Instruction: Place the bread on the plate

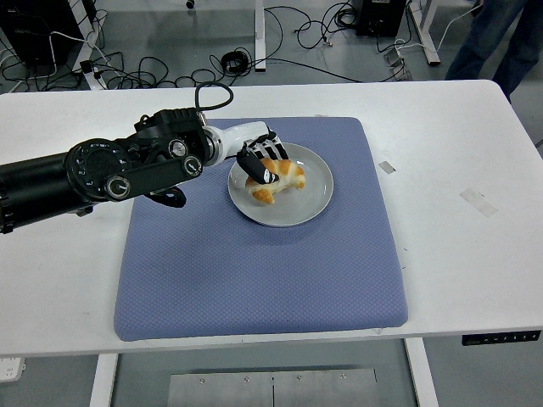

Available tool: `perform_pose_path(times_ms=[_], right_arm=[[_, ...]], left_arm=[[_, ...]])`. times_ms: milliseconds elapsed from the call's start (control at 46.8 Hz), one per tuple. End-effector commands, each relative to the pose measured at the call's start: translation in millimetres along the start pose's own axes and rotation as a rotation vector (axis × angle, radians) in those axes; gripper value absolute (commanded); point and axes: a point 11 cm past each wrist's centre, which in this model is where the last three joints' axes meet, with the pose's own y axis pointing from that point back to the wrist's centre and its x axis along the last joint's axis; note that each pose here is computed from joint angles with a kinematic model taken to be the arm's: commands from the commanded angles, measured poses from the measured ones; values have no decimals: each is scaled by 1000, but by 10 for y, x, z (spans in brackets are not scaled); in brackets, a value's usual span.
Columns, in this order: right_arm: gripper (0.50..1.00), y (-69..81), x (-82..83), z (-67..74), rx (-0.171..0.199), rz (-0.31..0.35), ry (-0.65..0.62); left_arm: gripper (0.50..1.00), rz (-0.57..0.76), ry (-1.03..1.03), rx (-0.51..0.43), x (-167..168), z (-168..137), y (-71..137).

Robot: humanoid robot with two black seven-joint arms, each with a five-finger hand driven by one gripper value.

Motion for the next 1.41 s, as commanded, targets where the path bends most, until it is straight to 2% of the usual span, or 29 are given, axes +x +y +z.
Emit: perform_pose_path(times_ms=[0, 128, 256, 321, 620, 748, 833, 876, 983, 1239, 1389], right_arm=[[1000, 0, 1, 0, 0, 1, 0], [1000, 0, 0, 0, 0, 0, 0], [1000, 0, 1, 0, 0, 1, 0], [1000, 0, 0, 0, 0, 0, 0], [1000, 0, 0, 0, 0, 0, 0], [1000, 0, 1, 0, 0, 1, 0], [1000, 0, 1, 0, 0, 1, 0], [1000, 0, 1, 0, 0, 1, 0], [1000, 0, 1, 0, 0, 1, 0], [1000, 0, 1, 0, 0, 1, 0], [1000, 0, 1, 0, 0, 1, 0]], left_arm=[[536, 1, 1, 0, 1, -1, 0], [620, 22, 20, -2, 19, 6, -2], [745, 31, 30, -5, 38, 18, 1], [760, 27, 36, -4, 25, 17, -2], [772, 24, 40, -2, 4, -3, -7], [834, 27, 42, -3, 10, 10, -7], [929, 60, 53, -10, 87, 48, 8], [951, 67, 69, -12, 113, 60, 14], [969, 85, 110, -38, 224, 163, 50], [977, 110, 180, -84, 390, 278, 105], [978, 135, 287, -96, 496, 208, 113]])
